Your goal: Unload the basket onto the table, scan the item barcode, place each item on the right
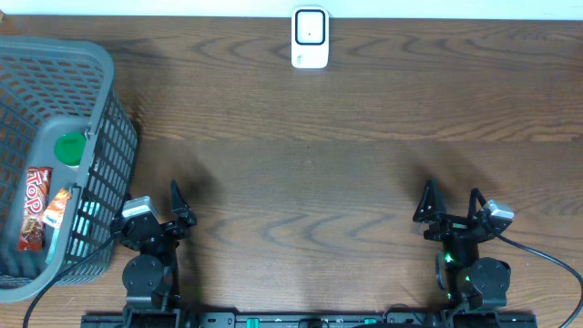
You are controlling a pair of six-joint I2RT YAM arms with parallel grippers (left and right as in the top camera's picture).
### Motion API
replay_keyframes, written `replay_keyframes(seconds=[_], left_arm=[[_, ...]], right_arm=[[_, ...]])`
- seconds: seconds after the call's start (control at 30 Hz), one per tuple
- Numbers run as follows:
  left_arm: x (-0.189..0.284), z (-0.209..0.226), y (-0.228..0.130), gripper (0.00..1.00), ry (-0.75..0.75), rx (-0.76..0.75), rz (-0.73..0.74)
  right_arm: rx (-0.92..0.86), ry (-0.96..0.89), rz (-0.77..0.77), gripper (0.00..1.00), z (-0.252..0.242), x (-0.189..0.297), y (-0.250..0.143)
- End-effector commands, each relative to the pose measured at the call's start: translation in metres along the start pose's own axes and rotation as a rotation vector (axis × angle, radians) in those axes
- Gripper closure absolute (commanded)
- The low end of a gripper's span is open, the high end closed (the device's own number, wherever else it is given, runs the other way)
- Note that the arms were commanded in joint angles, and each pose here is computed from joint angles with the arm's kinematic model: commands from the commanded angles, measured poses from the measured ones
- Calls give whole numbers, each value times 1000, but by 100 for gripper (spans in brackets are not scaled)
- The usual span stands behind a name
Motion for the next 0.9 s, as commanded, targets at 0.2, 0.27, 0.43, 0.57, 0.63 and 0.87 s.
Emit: replay_keyframes(seconds=[0.2, 0.27, 0.43, 0.57, 0.63, 0.87], left_arm=[[-1, -5, -17, 14, -20, -32, 52], [-1, -5, -17, 14, -20, -32, 52], [-1, -5, -17, 14, -20, -32, 52], [-1, -5, -17, 14, -20, -32, 52], [-1, -5, -17, 14, -20, -32, 52], [-2, -5, -13, 14, -22, -22, 33]], right_arm=[[-1, -7, 0, 1, -1, 0, -1], [-1, -8, 0, 1, -1, 0, -1], [-1, -7, 0, 1, -1, 0, -1], [-1, -7, 0, 1, -1, 0, -1], [-1, -7, -1, 1, -1, 0, -1], [-1, -8, 1, 1, -1, 0, -1]])
Point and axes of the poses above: each gripper's point midway between its finger pads, its own x axis back along the fingers, its own z axis along the line the jaws close on, y = z × x, the point moved 2 cm from there along x, back along the fingers, and after that the axes turned 15 degrees about -x, right-handed, at the moved point
